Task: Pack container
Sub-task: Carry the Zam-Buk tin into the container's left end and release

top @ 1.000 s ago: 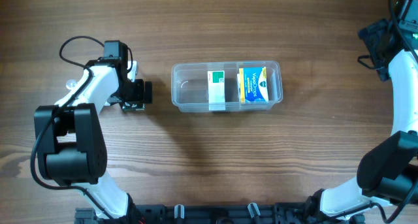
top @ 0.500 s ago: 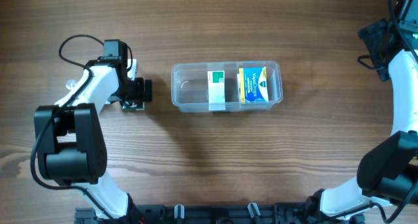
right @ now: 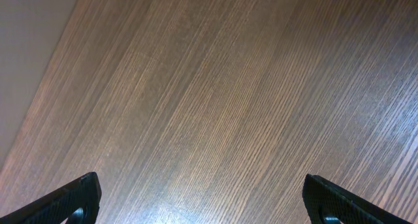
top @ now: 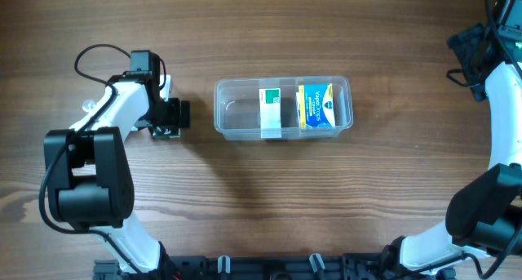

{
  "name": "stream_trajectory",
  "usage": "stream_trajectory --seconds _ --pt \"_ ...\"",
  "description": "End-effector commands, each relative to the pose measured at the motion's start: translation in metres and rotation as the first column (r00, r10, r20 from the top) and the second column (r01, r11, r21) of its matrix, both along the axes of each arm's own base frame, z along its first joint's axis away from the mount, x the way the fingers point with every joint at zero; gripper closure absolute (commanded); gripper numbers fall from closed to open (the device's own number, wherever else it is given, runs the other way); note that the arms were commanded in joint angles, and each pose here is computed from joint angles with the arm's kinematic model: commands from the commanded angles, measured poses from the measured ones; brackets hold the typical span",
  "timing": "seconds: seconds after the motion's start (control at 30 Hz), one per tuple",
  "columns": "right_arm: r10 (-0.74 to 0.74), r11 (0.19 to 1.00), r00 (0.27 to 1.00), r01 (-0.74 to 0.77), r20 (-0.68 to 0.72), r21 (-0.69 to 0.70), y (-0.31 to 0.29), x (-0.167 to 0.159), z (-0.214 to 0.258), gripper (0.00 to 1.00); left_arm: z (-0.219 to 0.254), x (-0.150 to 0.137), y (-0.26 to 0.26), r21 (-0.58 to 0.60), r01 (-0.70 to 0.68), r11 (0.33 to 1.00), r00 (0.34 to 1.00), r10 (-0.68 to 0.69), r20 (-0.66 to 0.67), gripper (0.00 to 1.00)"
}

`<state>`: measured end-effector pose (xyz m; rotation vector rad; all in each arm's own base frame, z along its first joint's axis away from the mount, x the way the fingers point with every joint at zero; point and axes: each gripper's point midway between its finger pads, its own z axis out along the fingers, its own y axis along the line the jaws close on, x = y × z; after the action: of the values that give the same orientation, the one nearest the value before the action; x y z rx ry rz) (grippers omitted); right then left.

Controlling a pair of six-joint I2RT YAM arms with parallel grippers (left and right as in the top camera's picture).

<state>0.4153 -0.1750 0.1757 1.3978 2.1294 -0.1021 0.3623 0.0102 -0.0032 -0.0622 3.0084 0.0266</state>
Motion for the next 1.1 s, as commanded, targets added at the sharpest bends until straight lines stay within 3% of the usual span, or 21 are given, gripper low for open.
stream_trajectory --seconds 0.0,0.1,0.27,0.7,0.77,0.87,0.93,1.07 --pt "-0.016 1.0 1.0 0.016 -0.011 -0.007 -0.002 -0.001 -0.004 0.0 -0.011 -0.002 0.002 0.01 0.004 1.0 0.999 -0.004 -0.035 0.0" --pt "-0.015 1.0 1.0 0.015 -0.011 -0.007 -0.002 -0.001 -0.004 0.0 -0.011 -0.002 0.002 0.01 0.004 1.0 0.999 -0.004 -0.034 0.01" --pt "-0.016 1.0 1.0 0.016 -0.011 -0.007 -0.002 -0.001 -0.004 0.0 -0.01 -0.003 0.002 0.01 0.004 1.0 0.999 -0.003 -0.037 0.26" --pt "-0.016 1.0 1.0 0.016 -0.011 -0.007 -0.002 -0.001 -0.004 0.0 -0.008 -0.015 0.01 0.061 0.002 0.998 0.996 0.003 -0.086 0.36" --pt "-0.016 1.0 1.0 0.016 -0.011 -0.007 -0.002 -0.001 -0.004 0.0 0.003 -0.002 0.01 0.062 0.0 0.998 0.999 0.003 -0.045 0.36" --pt "-0.016 1.0 1.0 0.016 -0.011 -0.007 -0.002 -0.001 -0.004 0.0 0.047 0.042 0.009 0.064 -0.005 0.998 0.995 -0.001 0.103 0.36" --pt "-0.015 1.0 1.0 0.015 -0.011 -0.007 -0.002 -0.001 -0.004 0.0 0.09 0.072 0.003 0.064 0.002 0.998 0.976 -0.016 0.218 0.36" --pt "-0.015 1.0 1.0 0.015 -0.011 -0.007 -0.002 -0.001 -0.004 0.0 0.164 0.1 -0.042 0.047 0.06 0.997 0.918 -0.074 0.389 0.35"
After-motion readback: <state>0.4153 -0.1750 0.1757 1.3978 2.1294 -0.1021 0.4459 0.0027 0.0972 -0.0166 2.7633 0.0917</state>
